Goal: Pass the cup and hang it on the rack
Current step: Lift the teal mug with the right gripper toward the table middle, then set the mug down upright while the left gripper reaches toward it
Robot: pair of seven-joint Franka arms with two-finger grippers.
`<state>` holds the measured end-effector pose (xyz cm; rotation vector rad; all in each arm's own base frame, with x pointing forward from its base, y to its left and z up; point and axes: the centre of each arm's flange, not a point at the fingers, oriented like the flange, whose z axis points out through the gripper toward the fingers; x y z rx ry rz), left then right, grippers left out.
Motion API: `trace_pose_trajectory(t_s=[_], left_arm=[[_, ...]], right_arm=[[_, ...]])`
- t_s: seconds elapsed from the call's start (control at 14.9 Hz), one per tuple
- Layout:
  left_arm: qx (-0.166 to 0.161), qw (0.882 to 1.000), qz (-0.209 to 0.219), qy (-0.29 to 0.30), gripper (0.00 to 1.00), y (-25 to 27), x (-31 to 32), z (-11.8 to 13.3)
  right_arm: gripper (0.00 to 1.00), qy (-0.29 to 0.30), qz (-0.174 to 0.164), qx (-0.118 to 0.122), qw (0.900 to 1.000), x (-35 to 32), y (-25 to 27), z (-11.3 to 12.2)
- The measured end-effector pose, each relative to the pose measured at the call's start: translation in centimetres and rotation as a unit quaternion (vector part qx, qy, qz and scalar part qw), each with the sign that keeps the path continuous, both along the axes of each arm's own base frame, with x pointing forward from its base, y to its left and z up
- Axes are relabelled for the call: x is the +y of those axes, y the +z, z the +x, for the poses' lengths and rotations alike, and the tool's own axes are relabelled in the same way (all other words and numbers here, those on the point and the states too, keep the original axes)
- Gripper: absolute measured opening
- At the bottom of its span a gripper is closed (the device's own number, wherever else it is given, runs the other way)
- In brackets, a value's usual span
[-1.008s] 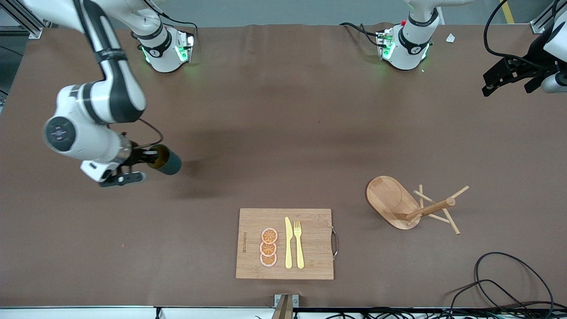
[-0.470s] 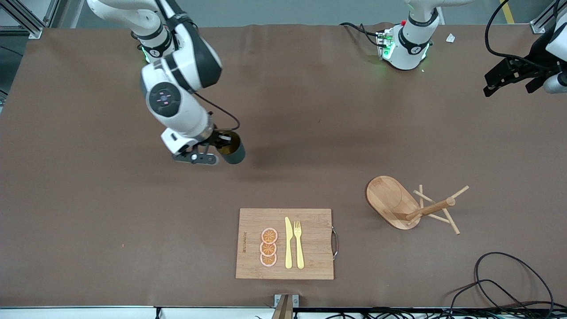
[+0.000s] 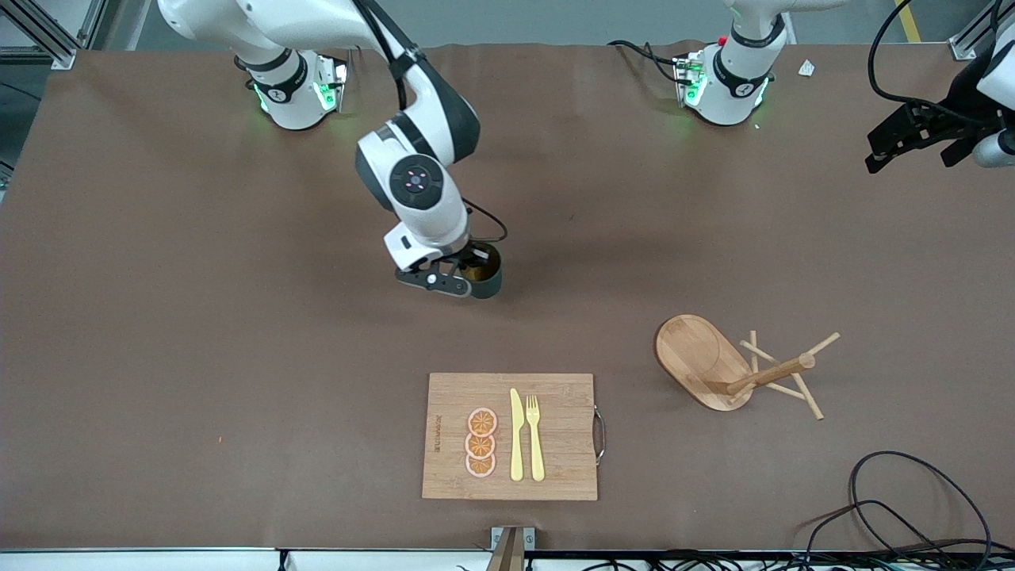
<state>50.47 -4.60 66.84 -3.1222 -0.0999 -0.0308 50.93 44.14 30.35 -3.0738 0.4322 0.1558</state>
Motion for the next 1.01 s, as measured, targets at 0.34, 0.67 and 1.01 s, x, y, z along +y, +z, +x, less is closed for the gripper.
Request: trace_pose_trajectory(t_s=[0.34, 0.67, 1.01], left_arm=[[0.001, 1.0, 0.0, 0.0, 1.0, -0.1, 0.0, 0.1], [0.011, 1.0, 0.001, -0.007, 1.0, -1.2, -0.7, 0.7], [0.028, 1.0, 0.004, 0.011, 1.0, -3.6, -6.5, 1.6]], right_arm=[[0.04, 0.005, 0.002, -0.005, 1.0, 3.0, -3.2, 0.1], [0.04, 0.003, 0.018, -0.012, 1.0, 5.5, -4.7, -1.3], [0.04, 0.012, 0.017, -0.01, 1.0, 6.3, -5.0, -2.1]])
